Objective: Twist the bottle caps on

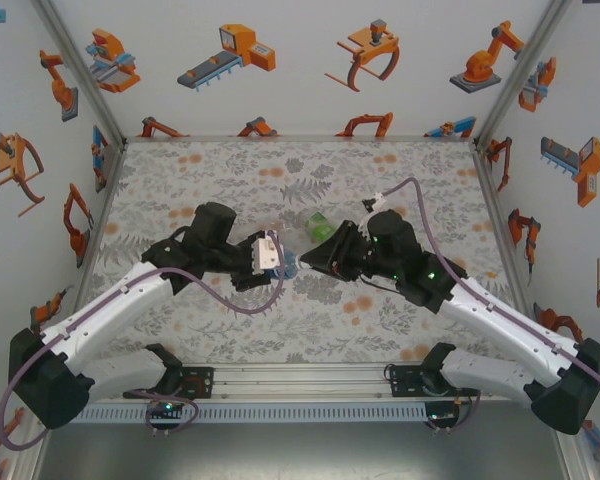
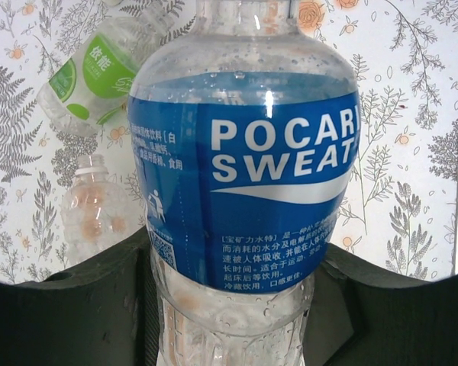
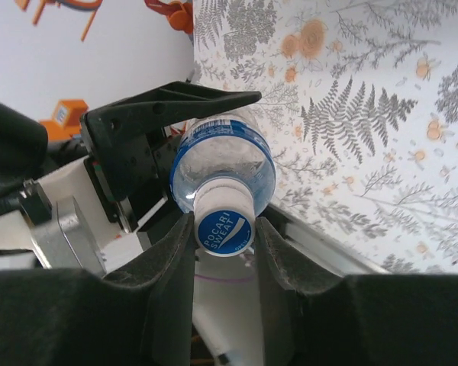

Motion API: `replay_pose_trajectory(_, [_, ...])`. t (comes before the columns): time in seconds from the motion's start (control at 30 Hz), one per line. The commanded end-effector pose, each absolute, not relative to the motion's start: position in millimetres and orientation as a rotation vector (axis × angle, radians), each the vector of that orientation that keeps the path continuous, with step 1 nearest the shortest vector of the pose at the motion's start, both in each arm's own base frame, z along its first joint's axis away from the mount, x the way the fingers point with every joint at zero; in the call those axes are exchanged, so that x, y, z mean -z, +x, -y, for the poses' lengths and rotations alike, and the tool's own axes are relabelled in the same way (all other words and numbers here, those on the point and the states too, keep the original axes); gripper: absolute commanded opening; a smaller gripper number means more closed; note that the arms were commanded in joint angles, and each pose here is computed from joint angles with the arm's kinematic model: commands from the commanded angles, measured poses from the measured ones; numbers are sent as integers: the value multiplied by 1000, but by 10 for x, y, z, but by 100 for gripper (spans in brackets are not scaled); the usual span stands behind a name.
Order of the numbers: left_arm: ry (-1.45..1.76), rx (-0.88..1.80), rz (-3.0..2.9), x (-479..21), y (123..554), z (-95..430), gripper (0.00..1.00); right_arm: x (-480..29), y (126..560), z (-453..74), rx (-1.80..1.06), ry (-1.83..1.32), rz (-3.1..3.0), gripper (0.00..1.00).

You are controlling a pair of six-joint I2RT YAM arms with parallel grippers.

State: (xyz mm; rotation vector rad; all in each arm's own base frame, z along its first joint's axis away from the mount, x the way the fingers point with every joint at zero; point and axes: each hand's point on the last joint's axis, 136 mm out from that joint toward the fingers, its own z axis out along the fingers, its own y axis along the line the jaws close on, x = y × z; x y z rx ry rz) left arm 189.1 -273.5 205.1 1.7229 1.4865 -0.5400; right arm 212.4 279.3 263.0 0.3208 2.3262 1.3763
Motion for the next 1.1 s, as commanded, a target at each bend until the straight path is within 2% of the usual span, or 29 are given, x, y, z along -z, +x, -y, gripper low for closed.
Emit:
replay_pose_trajectory(0.0, [1706, 660, -1313, -2365, 1766, 2957, 0, -2651, 2164, -2785, -1392, 412, -2309, 21])
replay_pose_trajectory(0.17, [1710, 641, -1322, -2347, 1771, 2930, 0, -3078, 2186, -2663, -1262, 90, -2168, 54])
replay_pose_trajectory(0.27, [1719, 631, -1324, -2335, 1772, 2917, 0, -3310, 2125, -2611, -1127, -181, -2095, 62])
replay_pose_trajectory(0.43, [1731, 627, -1319, -2330, 1753, 2899, 0, -3509, 2072, -2516, -876, -557, -1938, 62])
replay_pose_trajectory(0.7, [1740, 622, -1311, -2332, 1734, 2880, 0, -3593, 1573, -2778, -787, -1253, -1447, 62])
replay_pose_trajectory(0.97, [1742, 621, -1298, -2352, 1717, 2872, 0, -3387, 1444, -2893, -805, -1379, -1277, 61])
replay_pose_trajectory(1.07, [1744, 622, -1297, -2346, 1712, 2871, 0, -3304, 1472, -2915, -806, -1377, -1289, 57])
